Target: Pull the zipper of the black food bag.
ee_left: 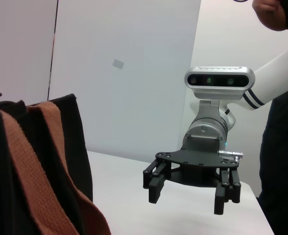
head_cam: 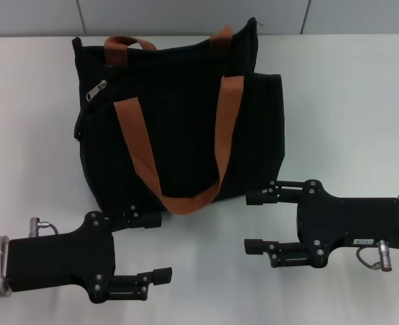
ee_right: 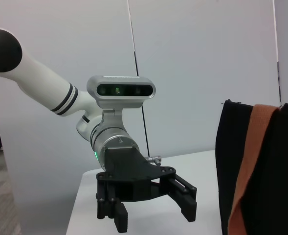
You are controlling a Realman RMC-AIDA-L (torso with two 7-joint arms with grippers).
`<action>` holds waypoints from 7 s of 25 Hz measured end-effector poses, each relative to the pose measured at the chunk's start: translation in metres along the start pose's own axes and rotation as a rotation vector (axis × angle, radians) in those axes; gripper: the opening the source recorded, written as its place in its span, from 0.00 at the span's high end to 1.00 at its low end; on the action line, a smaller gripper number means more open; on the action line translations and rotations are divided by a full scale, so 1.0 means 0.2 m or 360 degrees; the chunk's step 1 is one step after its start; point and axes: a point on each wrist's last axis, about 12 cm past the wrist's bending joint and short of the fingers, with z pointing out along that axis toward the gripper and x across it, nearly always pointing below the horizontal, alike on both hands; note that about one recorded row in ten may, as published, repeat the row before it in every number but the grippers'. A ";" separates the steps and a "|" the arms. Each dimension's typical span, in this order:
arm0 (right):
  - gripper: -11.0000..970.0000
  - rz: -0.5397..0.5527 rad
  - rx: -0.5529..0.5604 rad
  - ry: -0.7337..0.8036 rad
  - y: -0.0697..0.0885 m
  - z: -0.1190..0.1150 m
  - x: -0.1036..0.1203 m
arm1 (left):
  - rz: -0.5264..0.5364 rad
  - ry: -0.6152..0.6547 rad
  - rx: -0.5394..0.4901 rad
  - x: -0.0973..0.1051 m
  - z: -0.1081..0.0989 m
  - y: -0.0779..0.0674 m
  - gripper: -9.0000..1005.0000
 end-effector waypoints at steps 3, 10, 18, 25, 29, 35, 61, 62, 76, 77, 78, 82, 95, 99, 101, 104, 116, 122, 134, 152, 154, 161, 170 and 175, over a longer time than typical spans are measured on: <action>0.25 -0.0006 -0.0007 -0.0002 0.00 0.00 -0.01 | -0.0001 0.0000 0.0000 0.00 0.00 0.00 0.18; 0.25 -0.0009 -0.0016 -0.0007 0.00 0.01 -0.01 | -0.0014 -0.0006 0.0002 0.00 -0.01 0.00 0.18; 0.26 -0.0004 0.0002 -0.0012 -0.01 0.00 -0.01 | 0.0113 -0.0285 -0.0064 -0.13 -0.05 0.03 0.19; 0.26 0.0009 0.0010 -0.0011 -0.01 0.00 0.00 | 0.0273 -0.0622 -0.0584 -0.26 -0.27 0.15 0.19; 0.26 0.0014 0.0011 -0.0010 -0.01 0.00 0.00 | 0.0251 -0.0384 -0.0812 -0.24 -0.38 0.27 0.20; 0.27 0.0021 0.0010 -0.0010 -0.01 0.00 -0.01 | 0.0224 -0.0105 -0.0747 -0.21 -0.35 0.32 0.20; 0.28 0.0028 0.0007 -0.0035 0.00 0.00 -0.01 | 0.0440 -0.0078 -0.0886 -0.22 -0.24 0.40 0.44; 0.29 0.0029 0.0010 -0.0042 -0.01 0.00 -0.02 | 0.0444 -0.0083 -0.0879 -0.22 -0.24 0.40 0.49; 0.29 0.0332 -0.0014 -0.0599 -0.10 -0.01 -0.29 | 0.0508 -0.0172 -0.0883 -0.20 -0.22 0.33 0.97; 0.30 0.0377 -0.0028 -0.0611 -0.12 0.00 -0.32 | 0.0516 -0.0179 -0.0879 -0.20 -0.22 0.33 0.97; 0.30 0.0410 -0.0044 -0.0615 -0.15 0.02 -0.35 | 0.0520 -0.0184 -0.0879 -0.20 -0.22 0.32 0.97; 0.30 0.0565 -0.0101 -0.0535 -0.26 0.09 -0.49 | 0.0538 -0.0231 -0.0874 -0.21 -0.21 0.31 0.96; 0.31 0.0933 -0.0046 0.0094 -0.49 0.45 -0.79 | 0.0567 -0.0269 -0.0873 -0.22 -0.21 0.31 0.96; 0.31 0.0953 0.0005 0.0224 -0.53 0.53 -0.84 | 0.0572 -0.0274 -0.0867 -0.23 -0.21 0.31 0.95; 0.31 0.0955 0.0029 0.0262 -0.54 0.56 -0.85 | 0.0574 -0.0276 -0.0866 -0.23 -0.21 0.31 0.95; 0.38 0.0949 0.0041 0.0303 -0.54 0.60 -0.87 | 0.0579 -0.0284 -0.0867 -0.24 -0.21 0.32 0.95; 0.63 0.0933 0.0059 0.0416 -0.53 0.70 -0.91 | 0.0579 -0.0292 -0.0864 -0.24 -0.20 0.32 0.94; 0.64 0.0914 0.0075 0.0466 -0.54 0.74 -0.92 | 0.0573 -0.0294 -0.0859 -0.25 -0.20 0.32 0.94; 0.67 0.0878 0.0106 0.0510 -0.54 0.76 -0.93 | 0.0575 -0.0304 -0.0842 -0.25 -0.19 0.32 0.93; 0.74 0.0833 0.0117 0.0538 -0.54 0.80 -0.93 | 0.0596 -0.0350 -0.0757 -0.34 -0.11 0.38 0.92; 0.74 0.0832 0.0116 0.0536 -0.54 0.80 -0.93 | 0.0602 -0.0355 -0.0732 -0.35 -0.09 0.39 0.92; 0.75 0.0834 0.0123 0.0522 -0.54 0.78 -0.92 | 0.0605 -0.0358 -0.0707 -0.36 -0.06 0.40 0.92; 0.77 0.0817 0.0137 0.0520 -0.54 0.78 -0.92 | 0.0582 -0.0346 -0.0764 -0.32 -0.12 0.37 0.91; 0.78 0.0801 0.0138 0.0524 -0.54 0.79 -0.92 | 0.0586 -0.0349 -0.0763 -0.32 -0.12 0.37 0.91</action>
